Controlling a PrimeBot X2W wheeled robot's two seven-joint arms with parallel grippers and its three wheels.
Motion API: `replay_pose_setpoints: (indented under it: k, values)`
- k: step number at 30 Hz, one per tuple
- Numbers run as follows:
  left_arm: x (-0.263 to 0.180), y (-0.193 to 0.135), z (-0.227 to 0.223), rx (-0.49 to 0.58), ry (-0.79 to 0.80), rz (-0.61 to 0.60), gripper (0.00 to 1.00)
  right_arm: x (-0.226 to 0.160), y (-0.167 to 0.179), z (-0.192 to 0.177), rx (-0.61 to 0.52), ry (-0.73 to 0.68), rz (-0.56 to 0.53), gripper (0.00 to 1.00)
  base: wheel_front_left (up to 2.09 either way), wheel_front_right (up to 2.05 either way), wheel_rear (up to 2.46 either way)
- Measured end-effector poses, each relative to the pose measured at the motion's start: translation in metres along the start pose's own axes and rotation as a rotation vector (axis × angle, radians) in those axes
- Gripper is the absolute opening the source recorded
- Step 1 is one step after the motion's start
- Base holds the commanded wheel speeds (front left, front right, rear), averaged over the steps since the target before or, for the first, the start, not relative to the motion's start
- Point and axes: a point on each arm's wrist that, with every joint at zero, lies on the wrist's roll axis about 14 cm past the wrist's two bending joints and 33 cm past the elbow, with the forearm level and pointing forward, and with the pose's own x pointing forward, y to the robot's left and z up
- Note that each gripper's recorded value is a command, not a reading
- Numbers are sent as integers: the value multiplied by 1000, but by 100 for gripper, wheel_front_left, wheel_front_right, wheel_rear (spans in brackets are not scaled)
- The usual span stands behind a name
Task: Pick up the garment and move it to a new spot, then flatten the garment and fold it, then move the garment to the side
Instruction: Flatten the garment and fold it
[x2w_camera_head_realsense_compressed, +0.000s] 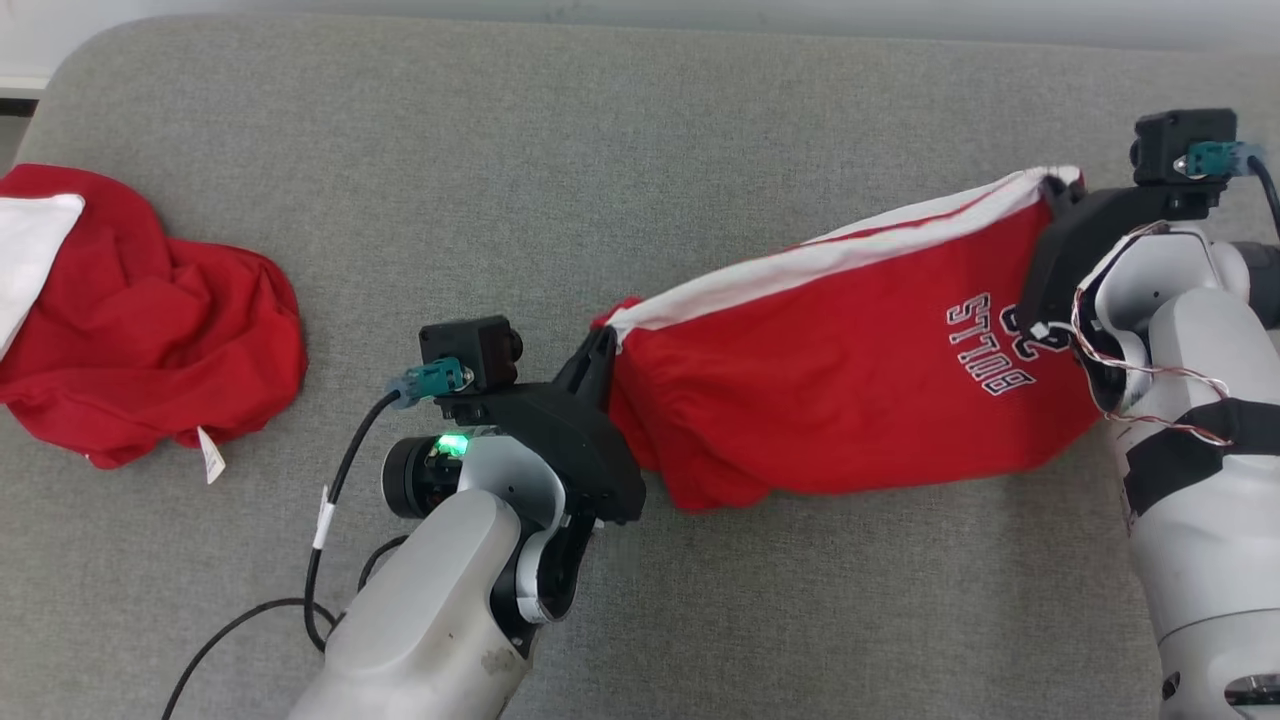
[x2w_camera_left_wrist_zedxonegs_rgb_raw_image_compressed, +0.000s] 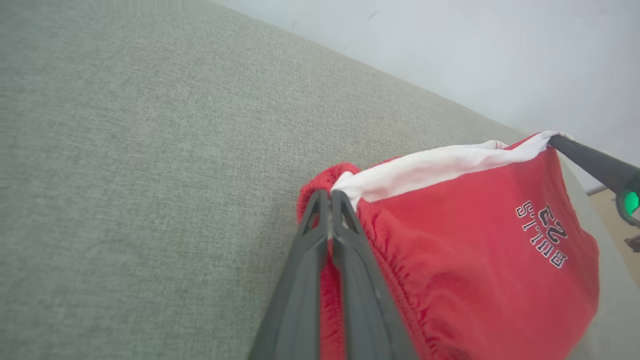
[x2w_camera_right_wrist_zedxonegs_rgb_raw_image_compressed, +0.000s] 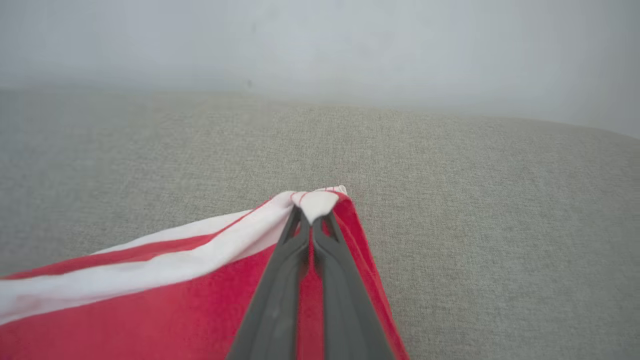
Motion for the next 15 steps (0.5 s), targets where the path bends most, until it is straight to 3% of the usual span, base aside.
replay_pose_setpoints:
  k: [1,11,15]
  values:
    - [0,-1,4,-3,-17,0,100,0,2,6,6,-25,4,100,0,0,0]
    - [-11,3,30,-11,-183,5,100,-9,7,14,40,-69,15,100,0,0,0]
    - [-24,27,39,48,-253,60,100,-17,3,19,60,-78,9,100,0,0,0]
